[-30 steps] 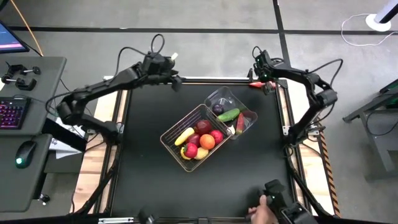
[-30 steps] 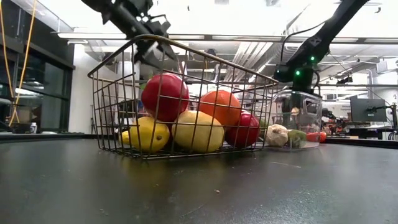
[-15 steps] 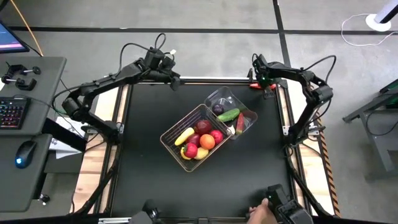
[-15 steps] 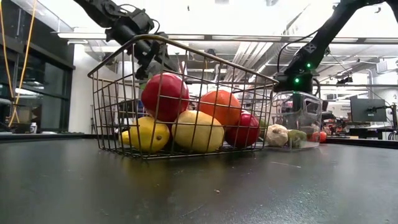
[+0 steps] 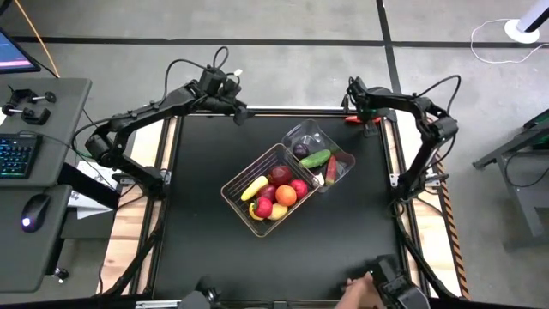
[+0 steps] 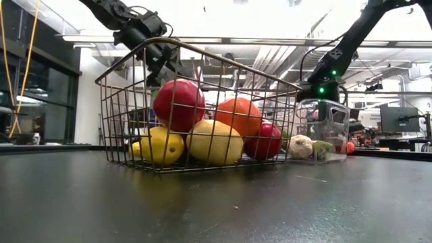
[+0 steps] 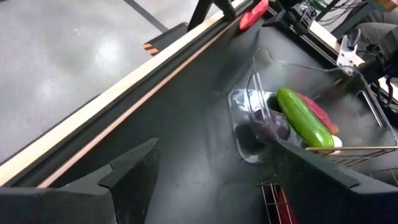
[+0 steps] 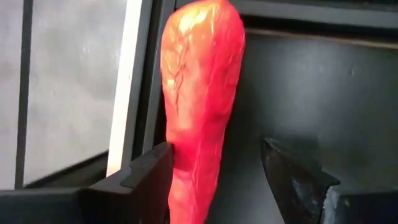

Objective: Sort produce into baskets
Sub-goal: Put the carrot into the transparent bin

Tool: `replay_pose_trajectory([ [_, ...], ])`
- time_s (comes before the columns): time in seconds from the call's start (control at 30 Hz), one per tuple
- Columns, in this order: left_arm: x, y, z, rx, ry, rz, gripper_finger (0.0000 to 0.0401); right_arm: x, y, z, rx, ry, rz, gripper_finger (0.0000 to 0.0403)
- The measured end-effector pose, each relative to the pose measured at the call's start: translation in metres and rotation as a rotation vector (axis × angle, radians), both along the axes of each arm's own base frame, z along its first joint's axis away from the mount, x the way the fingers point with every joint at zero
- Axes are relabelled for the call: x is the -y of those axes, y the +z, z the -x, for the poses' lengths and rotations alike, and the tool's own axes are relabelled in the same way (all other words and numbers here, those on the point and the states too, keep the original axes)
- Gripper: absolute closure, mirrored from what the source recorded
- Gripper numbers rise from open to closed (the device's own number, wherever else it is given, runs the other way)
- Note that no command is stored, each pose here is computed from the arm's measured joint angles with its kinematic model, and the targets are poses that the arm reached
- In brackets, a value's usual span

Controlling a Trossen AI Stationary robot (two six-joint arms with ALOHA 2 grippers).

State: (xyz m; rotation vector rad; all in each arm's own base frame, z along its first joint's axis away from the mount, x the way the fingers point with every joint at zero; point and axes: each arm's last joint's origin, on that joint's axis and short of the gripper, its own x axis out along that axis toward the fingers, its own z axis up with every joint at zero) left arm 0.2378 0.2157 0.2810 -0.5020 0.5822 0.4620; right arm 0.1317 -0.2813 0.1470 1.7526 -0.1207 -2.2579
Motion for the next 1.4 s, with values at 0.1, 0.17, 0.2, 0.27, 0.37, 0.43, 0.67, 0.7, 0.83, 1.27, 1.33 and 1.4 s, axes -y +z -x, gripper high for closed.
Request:
replay_pose_trajectory([
  [0.1, 0.001, -0.001, 0.001, -0.011, 0.0, 0.01, 0.0107, 0.003, -0.003, -0.002, -0.04, -0.023, -0.001, 0.0171],
  [0.17, 0.001, -0.002, 0.001, -0.018, 0.0, 0.017, 0.0107, 0.006, -0.005, -0.004, -0.065, -0.028, -0.017, 0.0171],
  [0.2, 0.001, -0.002, 0.001, -0.022, 0.0, 0.022, 0.0107, 0.008, -0.007, -0.004, -0.078, -0.022, -0.034, 0.0171],
  [0.27, 0.002, -0.003, 0.002, -0.028, 0.005, 0.035, 0.0107, 0.011, -0.009, -0.007, -0.099, 0.003, -0.07, 0.0171],
  [0.37, 0.003, -0.005, 0.003, -0.045, 0.006, 0.051, 0.0107, 0.008, -0.017, -0.008, -0.159, 0.045, -0.159, 0.0181],
  [0.43, 0.004, -0.006, 0.004, -0.058, 0.006, 0.064, 0.0107, 0.007, -0.019, -0.012, -0.174, 0.078, -0.171, 0.0196],
  [0.67, 0.005, -0.007, 0.005, -0.072, -0.002, 0.071, 0.0107, 0.001, -0.017, -0.022, -0.18, 0.212, -0.197, 0.0299],
  [0.7, 0.005, -0.007, 0.005, -0.07, -0.002, 0.068, 0.0107, 0.0, -0.015, -0.024, -0.182, 0.243, -0.203, 0.0313],
  [0.83, 0.003, -0.005, 0.004, -0.043, -0.033, 0.062, 0.0107, -0.009, 0.001, -0.031, -0.153, 0.348, -0.195, 0.0323],
  [1.27, -0.004, 0.041, 0.012, 0.318, -0.2, -0.105, 0.0107, -0.074, 0.151, -0.042, -0.292, 0.898, 0.398, 0.0323],
  [1.33, -0.003, 0.046, 0.012, 0.363, -0.248, -0.112, 0.0107, -0.093, 0.169, -0.05, -0.285, 1.116, 0.482, 0.0323],
  [1.4, 0.0, 0.048, 0.01, 0.403, -0.291, -0.083, 0.0107, -0.113, 0.181, -0.059, -0.244, 1.312, 0.555, 0.0323],
])
